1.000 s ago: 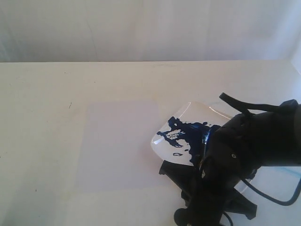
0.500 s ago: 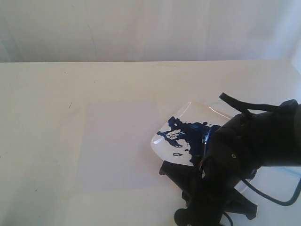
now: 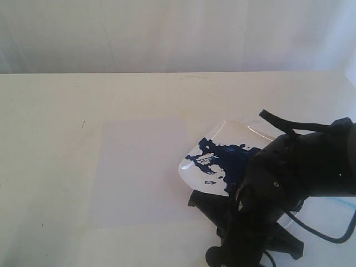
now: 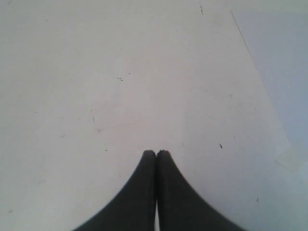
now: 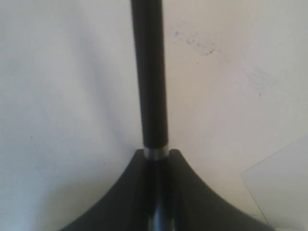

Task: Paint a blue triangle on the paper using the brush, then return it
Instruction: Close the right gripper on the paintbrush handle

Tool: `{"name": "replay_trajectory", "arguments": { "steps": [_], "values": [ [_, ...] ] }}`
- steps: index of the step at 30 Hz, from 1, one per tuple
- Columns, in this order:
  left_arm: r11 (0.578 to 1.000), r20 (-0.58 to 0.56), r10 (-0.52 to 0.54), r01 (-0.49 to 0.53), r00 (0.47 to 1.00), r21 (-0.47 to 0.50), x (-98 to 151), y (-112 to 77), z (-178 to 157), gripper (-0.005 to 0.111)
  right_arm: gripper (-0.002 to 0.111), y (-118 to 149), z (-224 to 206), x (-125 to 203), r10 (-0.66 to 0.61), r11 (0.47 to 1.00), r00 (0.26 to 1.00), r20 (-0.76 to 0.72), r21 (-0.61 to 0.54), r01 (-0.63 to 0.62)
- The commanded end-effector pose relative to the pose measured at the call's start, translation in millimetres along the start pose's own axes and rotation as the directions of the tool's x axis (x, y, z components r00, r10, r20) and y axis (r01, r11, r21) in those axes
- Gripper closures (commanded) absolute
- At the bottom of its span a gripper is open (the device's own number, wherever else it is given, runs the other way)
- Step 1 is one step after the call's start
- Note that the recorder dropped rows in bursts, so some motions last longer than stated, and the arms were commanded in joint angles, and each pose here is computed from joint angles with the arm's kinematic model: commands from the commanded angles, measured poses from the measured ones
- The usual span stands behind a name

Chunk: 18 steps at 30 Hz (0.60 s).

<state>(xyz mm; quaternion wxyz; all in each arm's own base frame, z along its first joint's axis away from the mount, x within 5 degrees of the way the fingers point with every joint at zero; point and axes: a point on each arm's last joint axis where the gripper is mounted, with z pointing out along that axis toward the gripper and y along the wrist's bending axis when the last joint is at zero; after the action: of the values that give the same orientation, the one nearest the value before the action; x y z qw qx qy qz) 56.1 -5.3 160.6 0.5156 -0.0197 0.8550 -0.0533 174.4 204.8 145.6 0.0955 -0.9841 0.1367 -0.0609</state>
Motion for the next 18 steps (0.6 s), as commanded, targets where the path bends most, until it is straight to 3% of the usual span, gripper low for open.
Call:
{"name": "replay_trajectory", "arguments": {
  "steps": [1,6,13,18],
  "values": [
    [1.0,-0.002,-0.002,0.002,1.0,0.006,1,-0.3,0,0.107,0.1,1,0,-2,-0.01,1.0,1.0,0.007,-0.006,0.01],
    [1.0,-0.002,-0.002,0.002,1.0,0.006,1,-0.3,0,0.107,0.108,-1,0,-6,-0.034,0.999,0.999,0.007,-0.003,0.034],
    [1.0,-0.002,-0.002,0.002,1.0,0.006,1,-0.3,0,0.107,0.108,-4,-2,-11,-0.053,0.999,0.999,0.008,0.006,0.053],
    [1.0,-0.002,-0.002,0.002,1.0,0.006,1,-0.3,0,0.107,0.108,-6,-24,-12,0.015,0.996,1.0,0.0,0.092,-0.015]
  ]
}}
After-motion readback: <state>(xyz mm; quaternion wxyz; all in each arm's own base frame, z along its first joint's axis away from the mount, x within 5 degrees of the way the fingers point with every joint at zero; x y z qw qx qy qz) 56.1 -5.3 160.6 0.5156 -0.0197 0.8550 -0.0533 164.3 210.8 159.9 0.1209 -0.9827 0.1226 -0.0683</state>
